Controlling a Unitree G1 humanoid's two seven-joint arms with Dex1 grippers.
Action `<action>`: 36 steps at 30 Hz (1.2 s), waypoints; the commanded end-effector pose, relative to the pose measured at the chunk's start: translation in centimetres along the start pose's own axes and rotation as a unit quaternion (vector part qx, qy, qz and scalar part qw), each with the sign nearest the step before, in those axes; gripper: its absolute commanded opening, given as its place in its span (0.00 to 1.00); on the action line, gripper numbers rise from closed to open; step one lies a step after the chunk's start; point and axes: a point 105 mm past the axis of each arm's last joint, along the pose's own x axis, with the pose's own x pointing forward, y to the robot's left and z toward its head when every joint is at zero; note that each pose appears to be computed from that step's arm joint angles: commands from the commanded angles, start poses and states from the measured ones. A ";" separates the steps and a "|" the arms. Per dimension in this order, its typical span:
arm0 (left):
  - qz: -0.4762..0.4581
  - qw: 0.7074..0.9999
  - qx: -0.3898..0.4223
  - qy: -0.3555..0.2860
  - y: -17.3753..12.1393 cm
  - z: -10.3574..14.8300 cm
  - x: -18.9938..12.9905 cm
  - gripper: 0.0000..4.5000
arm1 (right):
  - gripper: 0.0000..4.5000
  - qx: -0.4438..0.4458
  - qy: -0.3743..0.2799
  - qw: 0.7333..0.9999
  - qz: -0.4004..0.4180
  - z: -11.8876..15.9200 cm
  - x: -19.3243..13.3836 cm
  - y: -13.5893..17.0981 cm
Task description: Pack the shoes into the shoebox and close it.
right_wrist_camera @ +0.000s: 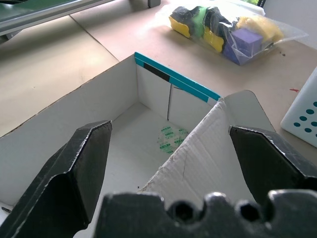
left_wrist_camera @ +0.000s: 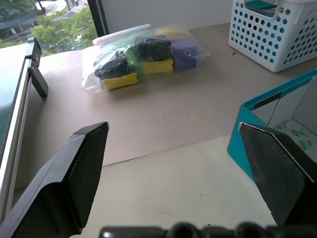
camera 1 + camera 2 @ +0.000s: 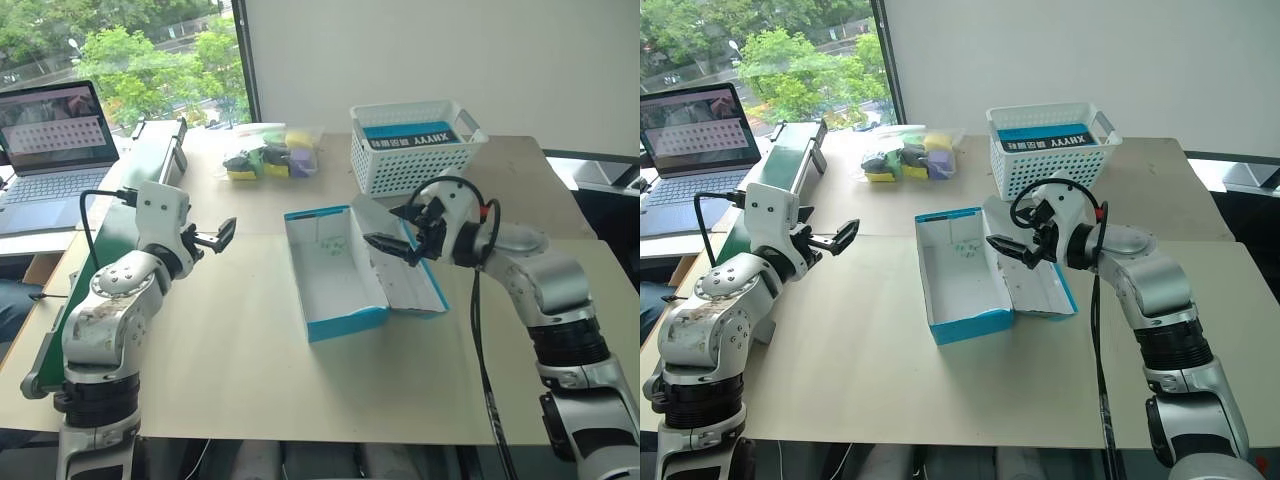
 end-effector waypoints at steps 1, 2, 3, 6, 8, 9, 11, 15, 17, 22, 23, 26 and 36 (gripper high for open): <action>0.015 1.000 0.005 -0.023 0.9 1.4 -0.7 1.00 | 0.99 -0.021 -0.034 0.999 0.001 1.8 0.1 -0.1; 0.029 0.999 0.000 -0.028 1.5 1.6 -0.9 1.00 | 0.99 -0.020 -0.041 0.999 0.006 2.0 0.4 -0.1; 0.044 0.999 -0.003 -0.030 2.1 1.7 -1.0 1.00 | 0.99 -0.021 -0.047 0.999 0.010 2.3 0.7 0.0; 0.122 0.992 -0.014 -0.030 5.4 1.8 -1.8 1.00 | 0.99 -0.021 -0.065 0.997 0.023 3.3 1.2 0.1; 0.177 0.984 -0.011 -0.023 7.6 1.8 -2.6 1.00 | 0.99 -0.018 -0.079 0.996 0.041 4.0 1.5 0.5; 0.215 0.976 -0.010 -0.014 9.1 1.5 -3.2 1.00 | 0.99 -0.014 -0.089 0.994 0.060 4.5 1.7 1.1; 0.286 0.958 -0.017 -0.002 11.7 1.1 -4.6 1.00 | 0.99 -0.008 -0.107 0.990 0.095 5.5 2.1 2.2; 0.319 0.947 -0.033 -0.011 13.3 1.6 -6.4 1.00 | 0.99 -0.011 -0.122 0.984 0.126 6.8 3.0 3.8; 0.318 0.947 -0.027 -0.011 13.5 2.0 -6.5 1.00 | 0.99 -0.012 -0.122 0.984 0.131 6.9 3.5 4.1; 0.331 0.943 -0.040 -0.008 14.5 2.2 -7.1 1.00 | 0.99 -0.011 -0.124 0.982 0.144 7.1 4.2 4.8; 0.331 0.943 -0.038 -0.006 14.5 2.3 -7.3 1.00 | 0.99 -0.010 -0.125 0.982 0.144 7.1 4.3 4.9; 0.332 0.942 -0.048 -0.003 14.4 2.0 -7.3 1.00 | 0.99 -0.008 -0.124 0.981 0.146 6.9 4.4 5.1; 0.290 0.956 -0.055 -0.002 13.0 2.3 -3.7 1.00 | 0.99 -0.003 -0.124 0.986 0.108 6.4 3.5 4.3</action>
